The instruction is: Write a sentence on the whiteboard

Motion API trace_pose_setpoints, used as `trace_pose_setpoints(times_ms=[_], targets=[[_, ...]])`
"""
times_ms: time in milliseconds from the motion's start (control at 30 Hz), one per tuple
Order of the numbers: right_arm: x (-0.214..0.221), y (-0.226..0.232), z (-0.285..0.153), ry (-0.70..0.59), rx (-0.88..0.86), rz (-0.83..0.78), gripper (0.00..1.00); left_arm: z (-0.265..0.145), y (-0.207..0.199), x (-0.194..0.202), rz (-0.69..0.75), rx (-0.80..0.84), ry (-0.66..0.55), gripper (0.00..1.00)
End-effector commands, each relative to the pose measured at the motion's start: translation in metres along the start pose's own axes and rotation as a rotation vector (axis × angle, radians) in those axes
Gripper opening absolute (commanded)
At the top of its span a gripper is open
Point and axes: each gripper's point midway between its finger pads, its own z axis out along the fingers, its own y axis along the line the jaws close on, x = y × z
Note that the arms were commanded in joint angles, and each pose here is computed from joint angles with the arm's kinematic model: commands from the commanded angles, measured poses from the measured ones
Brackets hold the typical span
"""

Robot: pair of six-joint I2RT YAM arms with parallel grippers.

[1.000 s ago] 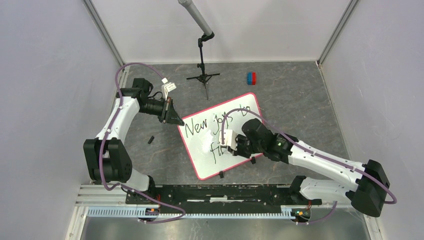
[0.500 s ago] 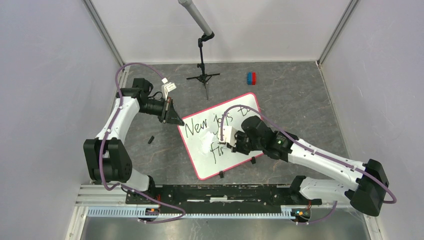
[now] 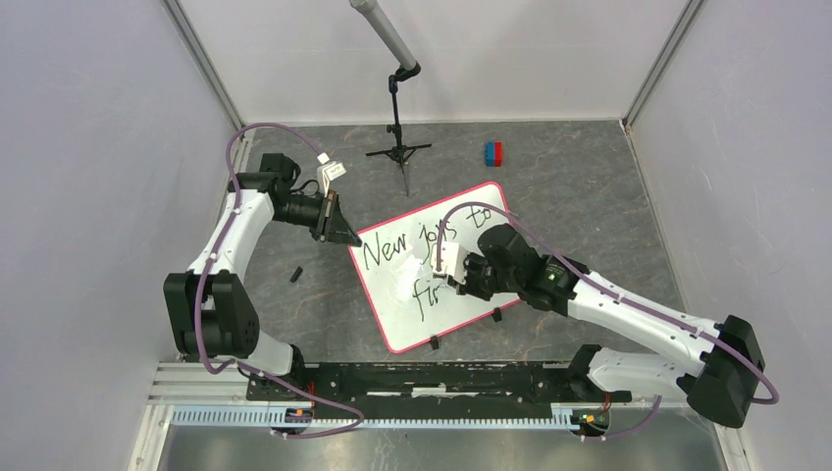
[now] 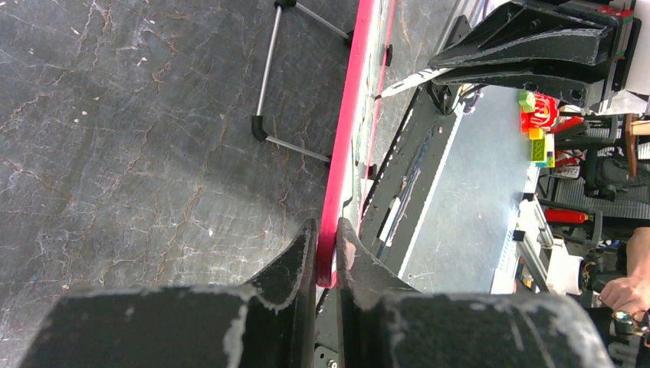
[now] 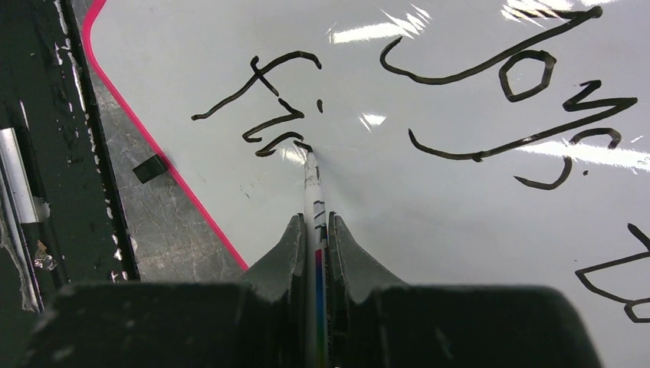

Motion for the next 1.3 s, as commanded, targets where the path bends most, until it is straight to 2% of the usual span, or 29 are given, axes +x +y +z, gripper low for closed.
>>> trace_pose_setpoints(times_ms=[0,500,833,1267], targets=[[0.002,-0.012,-0.005,0.003,0.054,-0.001,0.0,0.0,0.01,0.001,0.036,-0.049,0.021,0.02],[0.033,0.017,0.002,0.054,-0.054,0.009,0.0,0.001,0.01,0.0,0.036,-0.049,0.021,0.02],[0.0,0.012,-0.015,-0.038,-0.053,-0.001,0.0,0.001,0.01,0.001,0.033,-0.047,0.022,0.02],[-0.003,-0.014,-0.023,-0.043,0.055,0.039,0.0,0.001,0.009,0.0,0.036,-0.046,0.019,0.02]])
